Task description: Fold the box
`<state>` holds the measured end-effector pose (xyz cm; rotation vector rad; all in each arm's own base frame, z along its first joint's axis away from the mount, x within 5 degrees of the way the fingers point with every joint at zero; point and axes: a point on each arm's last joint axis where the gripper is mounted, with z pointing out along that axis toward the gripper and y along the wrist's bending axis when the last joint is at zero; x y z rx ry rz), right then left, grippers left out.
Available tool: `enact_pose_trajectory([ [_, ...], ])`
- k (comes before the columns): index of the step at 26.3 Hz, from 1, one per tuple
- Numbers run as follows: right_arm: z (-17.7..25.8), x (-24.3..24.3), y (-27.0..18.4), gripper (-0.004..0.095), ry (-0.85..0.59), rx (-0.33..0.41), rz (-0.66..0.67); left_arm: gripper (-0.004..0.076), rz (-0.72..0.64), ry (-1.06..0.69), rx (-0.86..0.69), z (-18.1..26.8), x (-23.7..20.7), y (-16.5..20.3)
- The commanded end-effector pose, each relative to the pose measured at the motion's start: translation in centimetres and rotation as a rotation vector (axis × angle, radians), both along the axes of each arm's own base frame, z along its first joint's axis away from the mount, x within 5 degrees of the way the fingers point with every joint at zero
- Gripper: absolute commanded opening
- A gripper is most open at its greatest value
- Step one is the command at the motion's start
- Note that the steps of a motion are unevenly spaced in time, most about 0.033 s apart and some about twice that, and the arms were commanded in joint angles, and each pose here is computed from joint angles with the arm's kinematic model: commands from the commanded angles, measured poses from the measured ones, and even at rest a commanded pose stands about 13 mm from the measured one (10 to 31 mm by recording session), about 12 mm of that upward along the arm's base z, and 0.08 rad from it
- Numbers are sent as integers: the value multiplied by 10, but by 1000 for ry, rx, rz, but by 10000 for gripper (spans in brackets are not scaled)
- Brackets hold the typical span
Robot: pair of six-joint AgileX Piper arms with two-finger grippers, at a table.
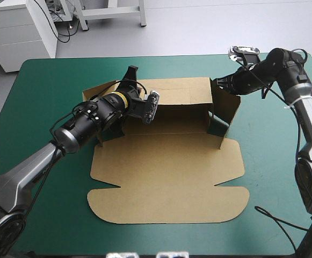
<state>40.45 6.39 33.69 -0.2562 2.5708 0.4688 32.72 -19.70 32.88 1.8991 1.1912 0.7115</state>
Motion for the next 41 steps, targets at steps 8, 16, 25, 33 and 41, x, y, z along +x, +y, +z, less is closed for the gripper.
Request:
enact_pose_trajectory([
  [8,10,-50,-6,-19,108,-12,127,-8,45,72,-70,1,-8,-1],
  [16,46,-74,1,-19,-9,70,184,-8,45,64,-84,2,-7,-2],
  [25,62,-86,2,-19,-55,93,189,-8,45,64,-84,2,-7,-2],
  [33,64,-90,-8,-19,-57,-17,137,-8,44,64,-84,3,-7,-2],
  [41,29,-99,-4,-19,53,28,188,-8,52,66,-95,3,-8,-2],
])
